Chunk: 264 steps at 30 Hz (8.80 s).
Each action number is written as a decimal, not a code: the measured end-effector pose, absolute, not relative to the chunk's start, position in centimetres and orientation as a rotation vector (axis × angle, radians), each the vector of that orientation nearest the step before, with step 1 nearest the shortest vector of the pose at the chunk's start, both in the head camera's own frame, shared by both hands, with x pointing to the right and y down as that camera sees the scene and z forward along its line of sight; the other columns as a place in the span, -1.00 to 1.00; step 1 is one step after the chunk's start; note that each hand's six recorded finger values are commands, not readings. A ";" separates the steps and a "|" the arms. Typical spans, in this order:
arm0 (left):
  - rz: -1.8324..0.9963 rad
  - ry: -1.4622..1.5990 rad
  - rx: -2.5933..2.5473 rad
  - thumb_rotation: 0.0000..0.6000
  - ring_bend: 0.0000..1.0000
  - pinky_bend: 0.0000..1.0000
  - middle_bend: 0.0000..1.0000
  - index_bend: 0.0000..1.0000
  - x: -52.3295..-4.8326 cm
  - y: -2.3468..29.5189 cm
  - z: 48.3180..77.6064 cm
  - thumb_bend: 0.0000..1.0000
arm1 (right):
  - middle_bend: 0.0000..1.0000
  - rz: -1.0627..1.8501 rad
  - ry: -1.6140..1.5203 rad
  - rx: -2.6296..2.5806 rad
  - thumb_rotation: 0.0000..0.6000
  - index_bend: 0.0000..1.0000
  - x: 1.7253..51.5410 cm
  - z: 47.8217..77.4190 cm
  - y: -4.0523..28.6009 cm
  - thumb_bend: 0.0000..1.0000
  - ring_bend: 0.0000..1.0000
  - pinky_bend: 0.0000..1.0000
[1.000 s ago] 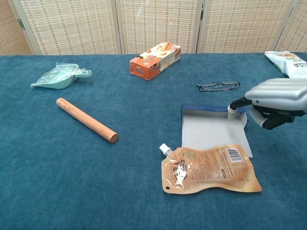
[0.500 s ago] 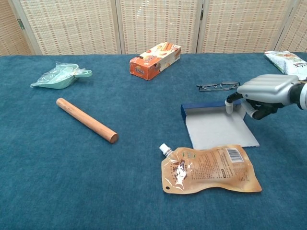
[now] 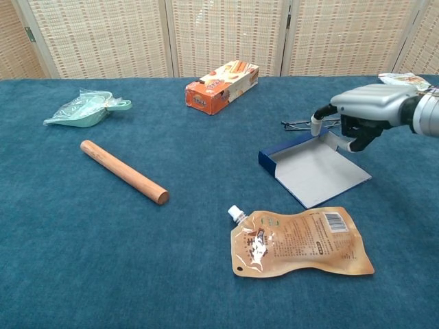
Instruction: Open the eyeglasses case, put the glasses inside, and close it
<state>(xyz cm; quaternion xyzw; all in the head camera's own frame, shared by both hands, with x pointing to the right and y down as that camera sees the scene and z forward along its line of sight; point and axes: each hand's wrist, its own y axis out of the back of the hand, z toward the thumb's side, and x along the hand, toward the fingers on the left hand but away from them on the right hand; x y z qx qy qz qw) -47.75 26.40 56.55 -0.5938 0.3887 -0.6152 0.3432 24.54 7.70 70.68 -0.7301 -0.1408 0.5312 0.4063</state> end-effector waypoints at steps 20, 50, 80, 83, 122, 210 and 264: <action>-1.594 1.027 -1.539 1.00 -0.68 -0.42 -0.69 -0.67 -47.7 26.9 56.0 -0.52 | 0.98 1.408 -0.452 -1.641 1.00 -0.46 23.5 71.0 -0.6 -0.72 1.00 1.00; -1.668 1.060 -1.502 1.00 -0.68 -0.42 -0.69 -0.67 -49.4 28.7 55.7 -0.52 | 0.98 1.605 -0.254 -1.527 1.00 -0.31 21.5 78.7 -2.1 -0.49 1.00 1.00; -1.680 1.061 -1.502 1.00 -0.68 -0.42 -0.69 -0.67 -49.7 28.8 56.0 -0.52 | 1.00 1.554 -0.300 -1.580 1.00 0.08 20.7 79.6 -0.9 -0.20 1.00 1.00; -1.679 1.061 -1.503 1.00 -0.68 -0.42 -0.69 -0.67 -49.7 28.8 56.0 -0.52 | 1.00 1.542 -0.312 -1.581 1.00 0.17 20.8 79.5 -0.8 -0.07 1.00 1.00; -1.628 1.049 -1.528 1.00 -0.68 -0.42 -0.69 -0.67 -48.4 27.8 56.0 -0.52 | 1.00 1.136 -0.421 -1.739 1.00 0.39 20.7 68.7 2.7 0.21 1.00 1.00; -1.668 1.056 -1.552 1.00 -0.68 -0.42 -0.69 -0.67 -49.3 28.7 56.7 -0.52 | 0.96 1.185 -0.344 -1.663 1.00 -0.96 15.7 75.6 8.2 -0.62 1.00 1.00; -1.696 1.054 -1.534 1.00 -0.68 -0.42 -0.69 -0.67 -49.7 29.2 56.4 -0.52 | 0.96 1.401 -0.377 -1.415 1.00 -0.96 21.9 76.6 0.0 -0.62 1.00 1.00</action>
